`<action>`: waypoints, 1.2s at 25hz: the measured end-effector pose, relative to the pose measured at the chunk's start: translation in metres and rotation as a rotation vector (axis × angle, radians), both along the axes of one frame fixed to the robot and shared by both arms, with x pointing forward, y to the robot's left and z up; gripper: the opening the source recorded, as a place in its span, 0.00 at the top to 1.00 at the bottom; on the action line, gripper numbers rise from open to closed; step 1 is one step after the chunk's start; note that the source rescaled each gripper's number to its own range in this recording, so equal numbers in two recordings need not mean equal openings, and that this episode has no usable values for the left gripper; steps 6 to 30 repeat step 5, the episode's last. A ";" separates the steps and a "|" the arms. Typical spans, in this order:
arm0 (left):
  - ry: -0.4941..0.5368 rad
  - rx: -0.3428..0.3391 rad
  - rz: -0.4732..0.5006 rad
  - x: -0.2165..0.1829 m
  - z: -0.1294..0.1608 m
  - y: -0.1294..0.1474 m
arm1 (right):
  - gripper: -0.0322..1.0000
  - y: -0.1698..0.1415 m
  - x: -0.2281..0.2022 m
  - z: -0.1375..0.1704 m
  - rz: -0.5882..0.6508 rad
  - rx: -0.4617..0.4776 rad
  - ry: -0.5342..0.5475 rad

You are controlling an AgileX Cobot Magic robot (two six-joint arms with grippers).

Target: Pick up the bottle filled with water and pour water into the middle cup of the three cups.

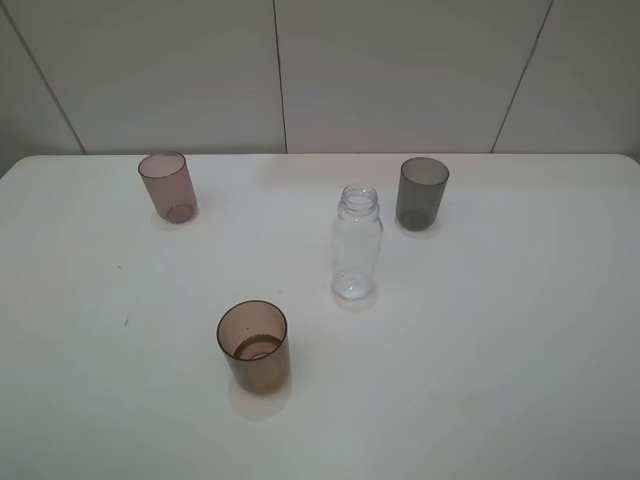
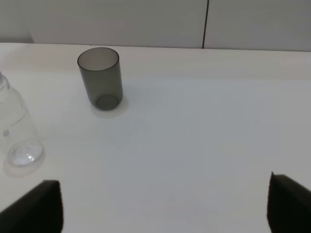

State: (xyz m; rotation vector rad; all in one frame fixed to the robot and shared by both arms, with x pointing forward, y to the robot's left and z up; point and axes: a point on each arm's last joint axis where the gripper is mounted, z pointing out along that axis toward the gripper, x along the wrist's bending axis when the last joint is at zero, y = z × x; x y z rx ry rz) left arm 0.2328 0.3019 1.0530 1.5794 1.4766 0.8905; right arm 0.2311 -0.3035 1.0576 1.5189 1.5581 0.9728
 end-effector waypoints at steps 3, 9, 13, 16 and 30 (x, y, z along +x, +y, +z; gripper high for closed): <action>0.000 0.000 0.000 0.000 0.000 0.000 | 0.02 0.000 0.000 0.000 0.000 0.000 0.000; 0.000 0.000 0.000 0.000 0.000 0.000 | 0.02 0.000 0.000 0.000 0.000 0.000 0.000; 0.000 0.000 0.000 0.000 0.000 0.000 | 0.02 0.000 0.000 0.000 0.000 0.000 0.000; 0.000 0.000 0.000 0.000 0.000 0.000 | 0.02 0.000 0.000 0.000 0.000 0.000 0.000; 0.000 0.000 0.000 0.000 0.000 0.000 | 0.02 0.000 0.000 0.000 0.000 0.000 0.000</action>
